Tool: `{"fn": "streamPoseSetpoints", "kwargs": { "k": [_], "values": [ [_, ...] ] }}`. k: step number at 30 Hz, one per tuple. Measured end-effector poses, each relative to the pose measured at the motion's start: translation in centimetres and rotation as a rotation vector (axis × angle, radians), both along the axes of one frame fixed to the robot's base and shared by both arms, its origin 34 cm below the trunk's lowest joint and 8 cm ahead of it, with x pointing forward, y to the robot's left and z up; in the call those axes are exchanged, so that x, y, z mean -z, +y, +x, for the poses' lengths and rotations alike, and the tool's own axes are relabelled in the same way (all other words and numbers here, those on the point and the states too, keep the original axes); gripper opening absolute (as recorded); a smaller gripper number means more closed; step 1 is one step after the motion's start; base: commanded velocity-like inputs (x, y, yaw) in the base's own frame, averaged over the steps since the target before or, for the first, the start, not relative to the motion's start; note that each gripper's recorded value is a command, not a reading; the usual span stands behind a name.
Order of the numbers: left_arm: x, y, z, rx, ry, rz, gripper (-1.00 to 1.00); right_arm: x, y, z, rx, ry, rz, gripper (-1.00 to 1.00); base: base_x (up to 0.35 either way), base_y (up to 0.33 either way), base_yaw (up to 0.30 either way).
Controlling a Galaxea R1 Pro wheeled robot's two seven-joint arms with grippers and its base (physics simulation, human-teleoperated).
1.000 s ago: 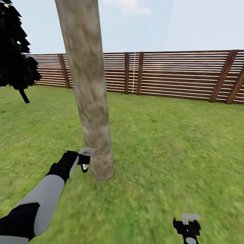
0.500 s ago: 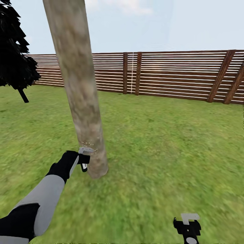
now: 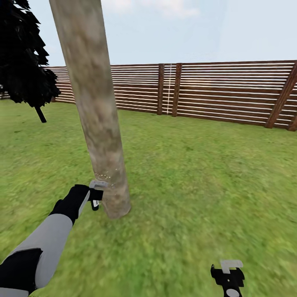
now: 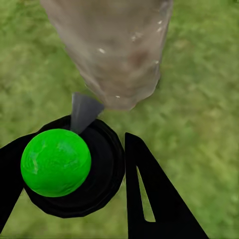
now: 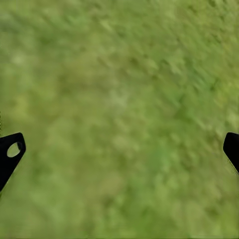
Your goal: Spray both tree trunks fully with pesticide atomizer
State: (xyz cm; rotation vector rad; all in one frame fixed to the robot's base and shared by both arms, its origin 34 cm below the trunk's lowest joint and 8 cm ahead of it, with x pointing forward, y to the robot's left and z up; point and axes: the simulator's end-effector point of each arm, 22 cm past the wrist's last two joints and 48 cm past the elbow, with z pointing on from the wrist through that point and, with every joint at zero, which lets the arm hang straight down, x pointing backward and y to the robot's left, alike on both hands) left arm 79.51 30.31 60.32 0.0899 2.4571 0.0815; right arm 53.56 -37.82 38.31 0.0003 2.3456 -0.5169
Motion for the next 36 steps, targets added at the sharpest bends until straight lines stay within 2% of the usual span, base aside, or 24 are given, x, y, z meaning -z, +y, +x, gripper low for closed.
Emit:
{"fn": "streamPoseSetpoints", "kwargs": {
  "k": [4, 15, 17, 19, 21, 29, 36],
  "values": [
    [0.1, -0.1, 0.0, 0.001, 0.001, -0.001, -1.00, 0.0, 0.0, 0.0, 0.000, 0.000, 0.000, 1.00, 0.154, -0.227, 0.200],
    [0.2, 0.0, -0.1, 0.000, 0.004, 0.001, -1.00, 0.0, 0.0, 0.0, 0.000, 0.000, 0.000, 1.00, 0.006, -0.273, 0.020],
    [0.3, 0.7, -0.2, -0.011, 0.006, 0.009, -1.00, 0.0, 0.0, 0.0, 0.000, 0.000, 0.000, 1.00, 0.000, -0.275, 0.188],
    [0.4, 3.0, -0.5, -0.057, 0.008, 0.052, -1.00, 0.0, 0.1, 0.0, -0.001, 0.000, 0.001, 1.00, 0.000, -0.275, 0.258],
    [1.9, 4.6, -1.9, -0.091, 0.033, 0.075, -1.00, 0.1, 0.1, 0.0, -0.001, 0.001, 0.002, 1.00, 0.000, -0.275, 0.274],
    [2.8, 3.9, -2.5, -0.092, 0.046, 0.065, -1.00, 0.0, 0.1, 0.0, 0.000, 0.000, 0.001, 1.00, 0.009, -0.275, 0.066],
    [2.6, 4.0, -2.4, -0.094, 0.040, 0.064, -1.00, 0.0, 0.1, 0.0, 0.000, 0.000, 0.002, 1.00, 0.158, -0.251, 0.030]
  ]
}}
